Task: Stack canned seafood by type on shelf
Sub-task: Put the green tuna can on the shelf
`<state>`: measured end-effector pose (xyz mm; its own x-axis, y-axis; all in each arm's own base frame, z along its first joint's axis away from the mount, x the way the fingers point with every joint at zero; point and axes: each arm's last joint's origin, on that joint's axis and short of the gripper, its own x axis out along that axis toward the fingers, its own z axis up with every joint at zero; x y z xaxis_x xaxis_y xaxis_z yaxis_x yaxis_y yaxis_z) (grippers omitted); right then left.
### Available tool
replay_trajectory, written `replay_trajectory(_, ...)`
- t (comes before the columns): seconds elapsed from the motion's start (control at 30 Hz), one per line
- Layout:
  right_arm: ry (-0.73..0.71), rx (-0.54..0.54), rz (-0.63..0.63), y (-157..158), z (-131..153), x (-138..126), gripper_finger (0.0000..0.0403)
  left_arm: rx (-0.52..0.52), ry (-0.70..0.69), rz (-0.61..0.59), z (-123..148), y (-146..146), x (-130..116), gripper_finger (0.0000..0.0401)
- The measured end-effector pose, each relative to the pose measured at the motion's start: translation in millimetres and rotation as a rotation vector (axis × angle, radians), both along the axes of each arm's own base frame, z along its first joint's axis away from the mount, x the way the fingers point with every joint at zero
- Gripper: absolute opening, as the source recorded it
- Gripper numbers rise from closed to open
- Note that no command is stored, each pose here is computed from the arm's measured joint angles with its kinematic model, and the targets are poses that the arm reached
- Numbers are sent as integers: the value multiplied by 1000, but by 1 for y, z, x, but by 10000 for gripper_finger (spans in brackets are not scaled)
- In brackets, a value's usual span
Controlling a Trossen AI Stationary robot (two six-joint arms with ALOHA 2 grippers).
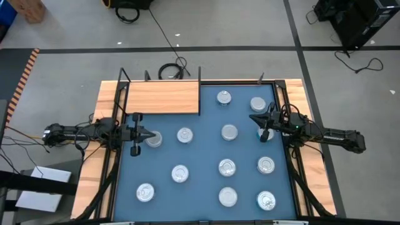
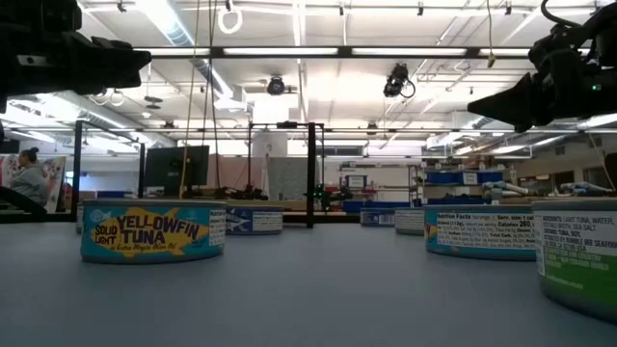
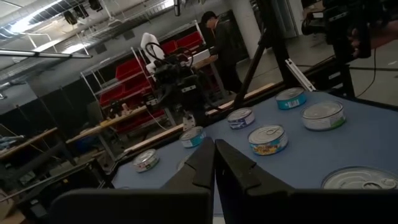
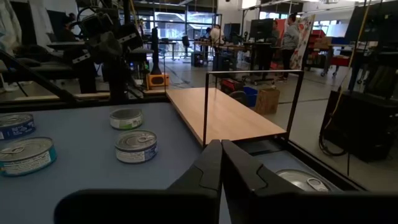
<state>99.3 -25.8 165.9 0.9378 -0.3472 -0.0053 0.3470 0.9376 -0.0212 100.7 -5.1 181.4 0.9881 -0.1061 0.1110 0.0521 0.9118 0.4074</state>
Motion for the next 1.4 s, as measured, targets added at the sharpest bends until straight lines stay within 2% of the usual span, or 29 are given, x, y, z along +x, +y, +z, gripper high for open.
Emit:
replay_trajectory(0.23, -56, 33, 4, 0, 4, 0, 20, -1, 0, -1, 0, 0, 0, 17)
replay_trajectory(0.43, -204, 15, 25, 1, 18, -1, 20, -108, -12, -15, 2, 0, 0, 17)
replay_trajectory(0.53, -202, -6, 71, 2, 19, 2, 13, -142, -30, -22, 4, 0, -1, 17)
replay_trajectory(0.7, -138, 18, 64, 0, 28, 11, 5, -168, -64, 8, 8, 1, -1, 17)
replay_trajectory(0.9, 39, 65, 61, -5, 48, 37, 2, -235, -62, 47, 8, 2, -1, 17)
replay_trajectory(1.17, 310, 132, 126, -1, 79, 85, 1, -285, -60, 54, 7, 3, -1, 9)
replay_trajectory(1.27, 448, 183, 136, 4, 80, 101, 1, -285, -54, 55, 7, 3, -1, 4)
replay_trajectory(1.4, 629, 290, 111, 10, 67, 117, 1, -303, -16, 63, 3, 3, 0, 3)
